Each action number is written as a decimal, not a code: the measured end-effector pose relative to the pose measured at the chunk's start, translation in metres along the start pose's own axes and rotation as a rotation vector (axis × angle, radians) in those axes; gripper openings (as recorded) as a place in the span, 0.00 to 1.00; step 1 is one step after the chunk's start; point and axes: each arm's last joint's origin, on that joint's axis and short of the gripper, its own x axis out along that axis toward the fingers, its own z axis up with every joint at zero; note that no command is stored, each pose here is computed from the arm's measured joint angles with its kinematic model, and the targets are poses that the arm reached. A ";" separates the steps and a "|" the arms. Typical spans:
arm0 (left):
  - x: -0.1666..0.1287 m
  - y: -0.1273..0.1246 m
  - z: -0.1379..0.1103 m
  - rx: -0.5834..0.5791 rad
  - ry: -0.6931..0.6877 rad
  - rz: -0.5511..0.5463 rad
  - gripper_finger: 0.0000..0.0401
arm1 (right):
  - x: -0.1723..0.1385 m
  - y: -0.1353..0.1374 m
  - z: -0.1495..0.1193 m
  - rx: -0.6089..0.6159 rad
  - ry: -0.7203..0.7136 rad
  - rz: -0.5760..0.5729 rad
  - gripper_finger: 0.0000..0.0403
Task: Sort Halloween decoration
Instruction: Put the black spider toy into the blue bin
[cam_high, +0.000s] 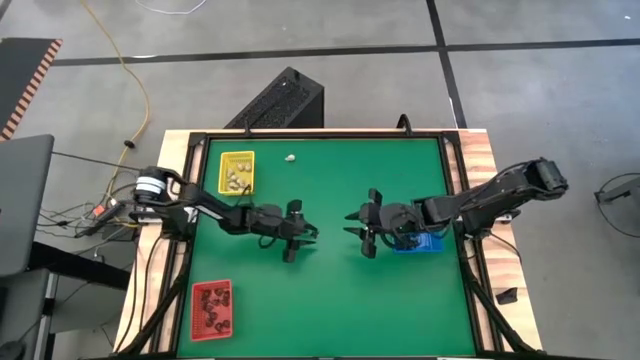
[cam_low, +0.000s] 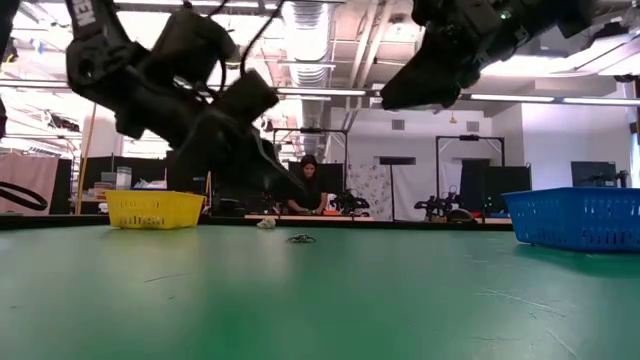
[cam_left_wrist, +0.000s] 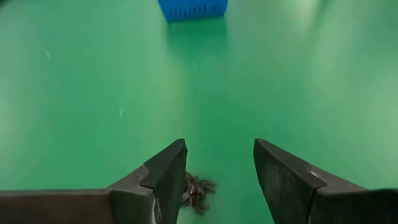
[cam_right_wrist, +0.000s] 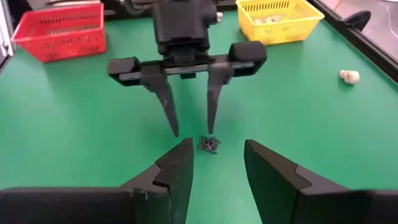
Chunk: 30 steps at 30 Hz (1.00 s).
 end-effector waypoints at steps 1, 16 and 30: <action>0.002 0.000 -0.002 0.000 0.010 0.002 0.44 | 0.000 0.000 -0.001 -0.003 0.009 0.000 0.43; 0.018 0.021 -0.016 0.099 0.100 -0.067 0.44 | 0.000 0.000 -0.003 -0.038 0.028 0.002 0.43; 0.017 0.033 -0.023 0.115 0.133 -0.135 0.44 | 0.000 0.000 -0.003 -0.038 0.032 0.003 0.43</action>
